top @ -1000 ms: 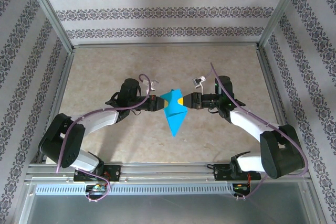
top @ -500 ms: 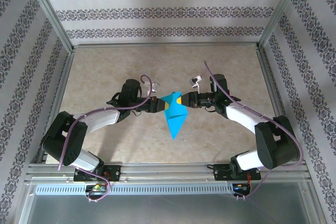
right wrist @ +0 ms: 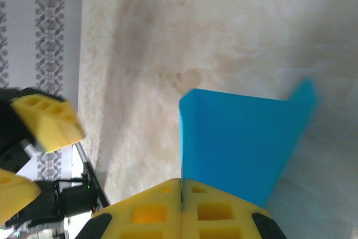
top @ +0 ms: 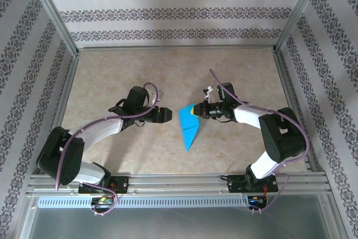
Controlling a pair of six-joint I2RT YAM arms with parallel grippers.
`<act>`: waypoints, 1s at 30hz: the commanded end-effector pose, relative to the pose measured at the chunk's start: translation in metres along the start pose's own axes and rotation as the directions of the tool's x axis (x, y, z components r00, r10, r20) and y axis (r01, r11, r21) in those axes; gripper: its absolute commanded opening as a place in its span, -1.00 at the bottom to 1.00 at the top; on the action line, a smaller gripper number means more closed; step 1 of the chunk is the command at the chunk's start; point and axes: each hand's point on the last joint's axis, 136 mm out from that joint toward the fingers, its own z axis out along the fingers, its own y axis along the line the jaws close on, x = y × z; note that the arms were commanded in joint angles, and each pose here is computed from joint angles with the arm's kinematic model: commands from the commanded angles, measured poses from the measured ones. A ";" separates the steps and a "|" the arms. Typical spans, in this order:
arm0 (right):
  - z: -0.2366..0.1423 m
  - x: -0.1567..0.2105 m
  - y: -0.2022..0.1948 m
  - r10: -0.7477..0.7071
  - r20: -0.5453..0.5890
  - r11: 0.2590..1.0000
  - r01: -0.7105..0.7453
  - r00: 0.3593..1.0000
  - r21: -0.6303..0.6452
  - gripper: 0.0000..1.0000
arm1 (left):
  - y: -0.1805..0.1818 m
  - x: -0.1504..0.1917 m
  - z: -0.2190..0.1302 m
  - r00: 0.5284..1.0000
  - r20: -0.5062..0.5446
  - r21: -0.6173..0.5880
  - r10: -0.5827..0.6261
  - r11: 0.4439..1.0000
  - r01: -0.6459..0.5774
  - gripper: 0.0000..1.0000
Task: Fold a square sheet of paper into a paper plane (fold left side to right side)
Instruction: Place the paper at the center of the table, then fold the wing for the fifth time at the center of the table.
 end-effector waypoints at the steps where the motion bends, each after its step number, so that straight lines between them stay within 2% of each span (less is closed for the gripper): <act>1: -0.002 -0.011 -0.007 0.051 0.051 0.996 -0.054 0.997 0.068 -1.00 | -0.009 0.005 -0.009 0.986 -0.036 -0.139 0.162 0.976 -0.165 0.09; 5: -0.008 -0.012 -0.023 0.155 0.082 0.975 -0.166 0.985 0.148 -1.00 | -0.034 0.031 0.012 0.937 -0.154 -0.197 0.315 0.919 -0.341 0.08; 11: -0.017 -0.016 -0.039 0.228 0.130 0.946 -0.251 0.965 0.203 -1.00 | -0.060 0.063 0.053 0.865 -0.267 -0.235 0.424 0.842 -0.485 0.07; 19: -0.017 -0.016 -0.040 0.242 0.135 0.942 -0.266 0.961 0.205 -1.00 | -0.055 0.082 0.093 0.788 -0.412 -0.291 0.458 0.754 -0.589 -0.05; 25: -0.017 -0.015 -0.041 0.245 0.133 0.940 -0.269 0.960 0.207 -1.00 | -0.048 0.084 0.109 0.763 -0.454 -0.302 0.461 0.726 -0.618 -0.12; 30: -0.016 -0.015 -0.042 0.246 0.134 0.940 -0.270 0.960 0.207 -1.00 | -0.036 0.081 0.114 0.744 -0.485 -0.347 0.460 0.680 -0.646 -0.20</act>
